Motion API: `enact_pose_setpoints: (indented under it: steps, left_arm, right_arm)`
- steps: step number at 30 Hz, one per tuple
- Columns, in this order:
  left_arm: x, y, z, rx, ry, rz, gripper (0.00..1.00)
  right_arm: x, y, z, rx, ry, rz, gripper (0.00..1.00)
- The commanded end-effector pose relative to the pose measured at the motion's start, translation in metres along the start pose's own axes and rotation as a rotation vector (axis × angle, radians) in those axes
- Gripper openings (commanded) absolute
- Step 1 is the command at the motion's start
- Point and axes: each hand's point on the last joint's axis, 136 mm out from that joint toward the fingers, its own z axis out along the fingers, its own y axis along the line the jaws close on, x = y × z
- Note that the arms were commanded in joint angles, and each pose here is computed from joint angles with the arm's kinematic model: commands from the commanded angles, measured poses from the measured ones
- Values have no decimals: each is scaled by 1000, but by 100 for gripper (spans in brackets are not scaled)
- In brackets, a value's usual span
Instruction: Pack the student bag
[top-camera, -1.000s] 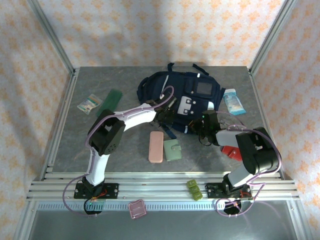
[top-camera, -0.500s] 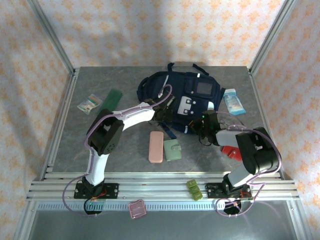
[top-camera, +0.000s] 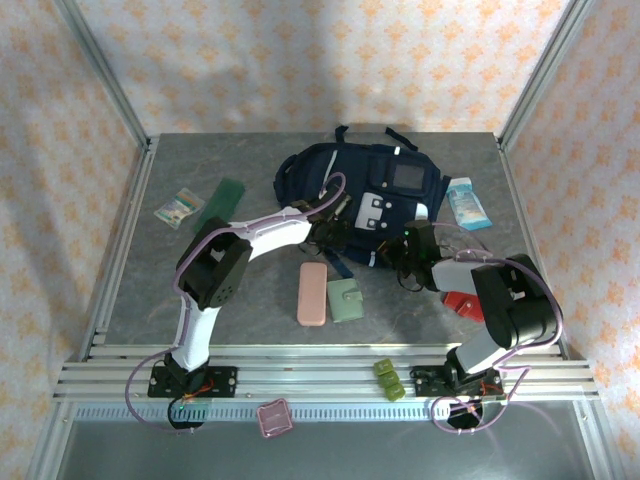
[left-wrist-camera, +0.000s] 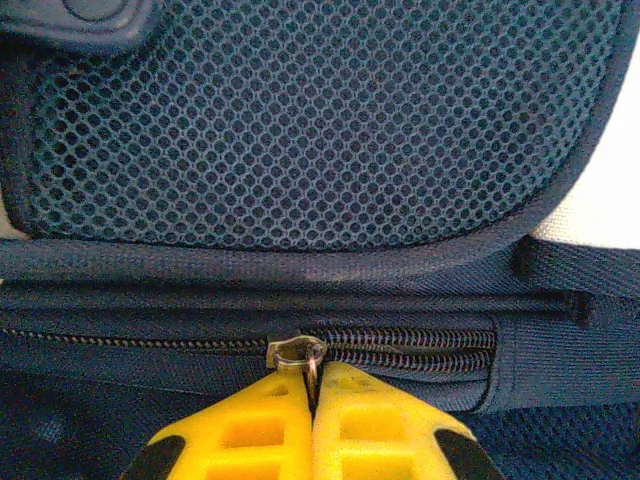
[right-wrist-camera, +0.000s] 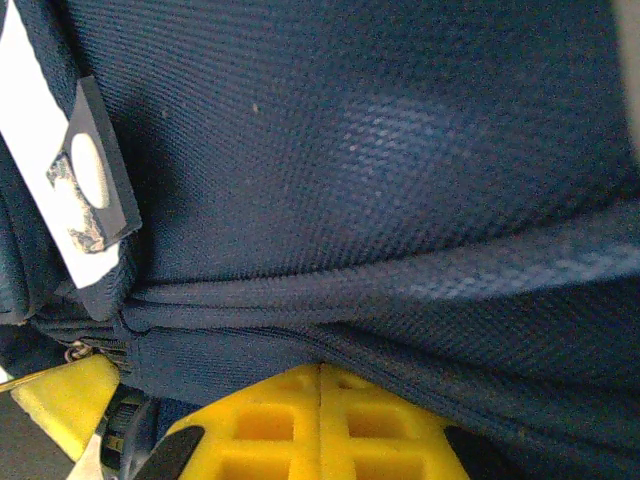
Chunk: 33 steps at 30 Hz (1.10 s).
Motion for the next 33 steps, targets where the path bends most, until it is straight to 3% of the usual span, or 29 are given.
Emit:
enact_pose_setpoints:
  steps: [1,7,18,27,33]
  left_arm:
    - [6,11,2,-67,9,12,0]
    - [-11,13,-20,-70,-49,34,0]
    - [-10,73,-45,-347,-81,141,0]
    - [15,43,-55,-147,-41,165,0]
    - [31,-1,-61,-8,-20,206,0]
  right_arm:
    - [21,-57,-1,197,51,50,0]
    - [22,-57,-2,199,50,49,0]
    - [3,-47,-7,239,-5,3,0]
    - [-43,-21,1,295,-92,-61,0]
    - [-84,3,3,309,-164,-93,0]
